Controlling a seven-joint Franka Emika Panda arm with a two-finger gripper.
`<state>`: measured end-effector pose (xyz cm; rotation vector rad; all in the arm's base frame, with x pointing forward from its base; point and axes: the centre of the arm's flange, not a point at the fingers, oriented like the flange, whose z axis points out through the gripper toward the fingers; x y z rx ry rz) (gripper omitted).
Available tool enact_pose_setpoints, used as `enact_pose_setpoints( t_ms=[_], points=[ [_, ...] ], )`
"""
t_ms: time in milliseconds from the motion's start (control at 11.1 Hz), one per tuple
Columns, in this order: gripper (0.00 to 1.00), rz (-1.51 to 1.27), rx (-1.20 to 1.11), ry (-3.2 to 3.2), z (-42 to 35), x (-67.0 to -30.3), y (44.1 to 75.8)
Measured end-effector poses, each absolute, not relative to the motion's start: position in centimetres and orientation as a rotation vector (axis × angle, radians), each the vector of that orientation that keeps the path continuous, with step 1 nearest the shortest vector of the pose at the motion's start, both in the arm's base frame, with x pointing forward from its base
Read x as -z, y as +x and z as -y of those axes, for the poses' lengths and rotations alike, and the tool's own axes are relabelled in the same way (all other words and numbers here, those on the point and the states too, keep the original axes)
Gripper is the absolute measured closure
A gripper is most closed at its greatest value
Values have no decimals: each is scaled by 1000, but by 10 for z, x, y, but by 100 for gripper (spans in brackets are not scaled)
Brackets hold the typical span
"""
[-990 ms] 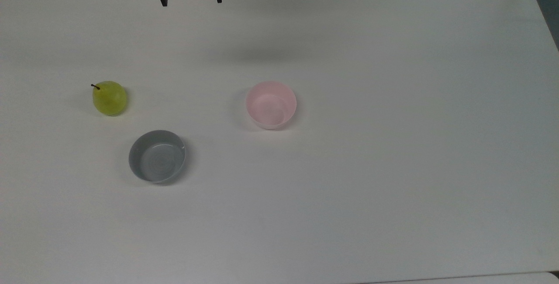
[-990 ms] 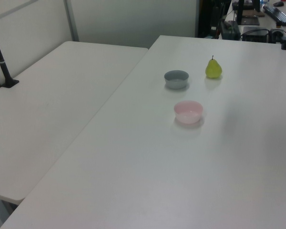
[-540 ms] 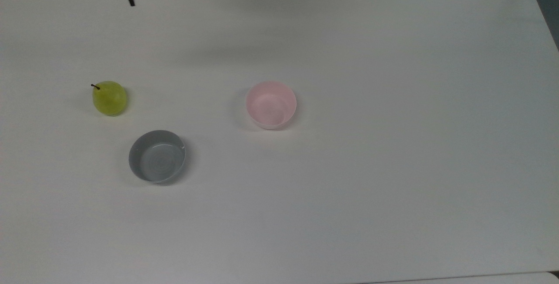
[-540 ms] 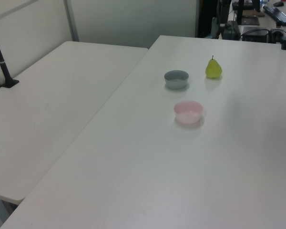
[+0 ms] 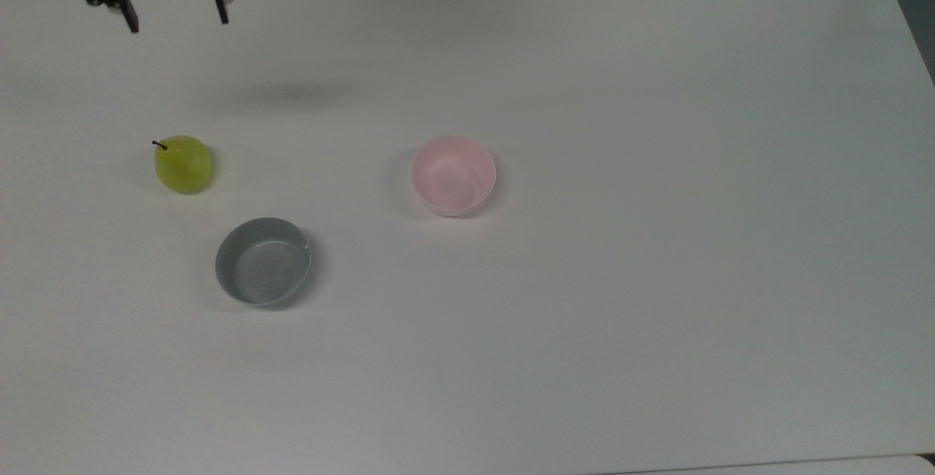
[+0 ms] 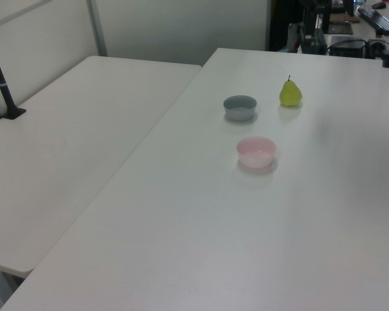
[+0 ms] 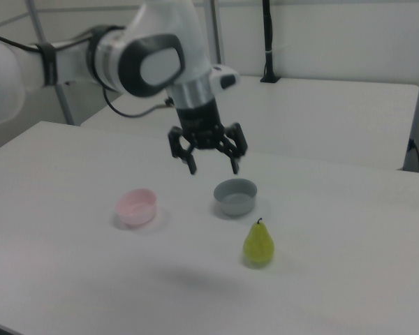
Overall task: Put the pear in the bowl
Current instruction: 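Move the open gripper over the yellow-green pear and lower it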
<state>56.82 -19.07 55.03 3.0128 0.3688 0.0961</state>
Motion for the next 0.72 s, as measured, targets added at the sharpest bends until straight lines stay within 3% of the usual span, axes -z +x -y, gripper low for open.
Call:
enact_pose_setpoints(
  t_ms=[450, 720],
  points=[
    [0, -313, -68, 3009, 231, -446, 592],
    [0, -306, -89, 2993, 242, -402, 602]
  ],
)
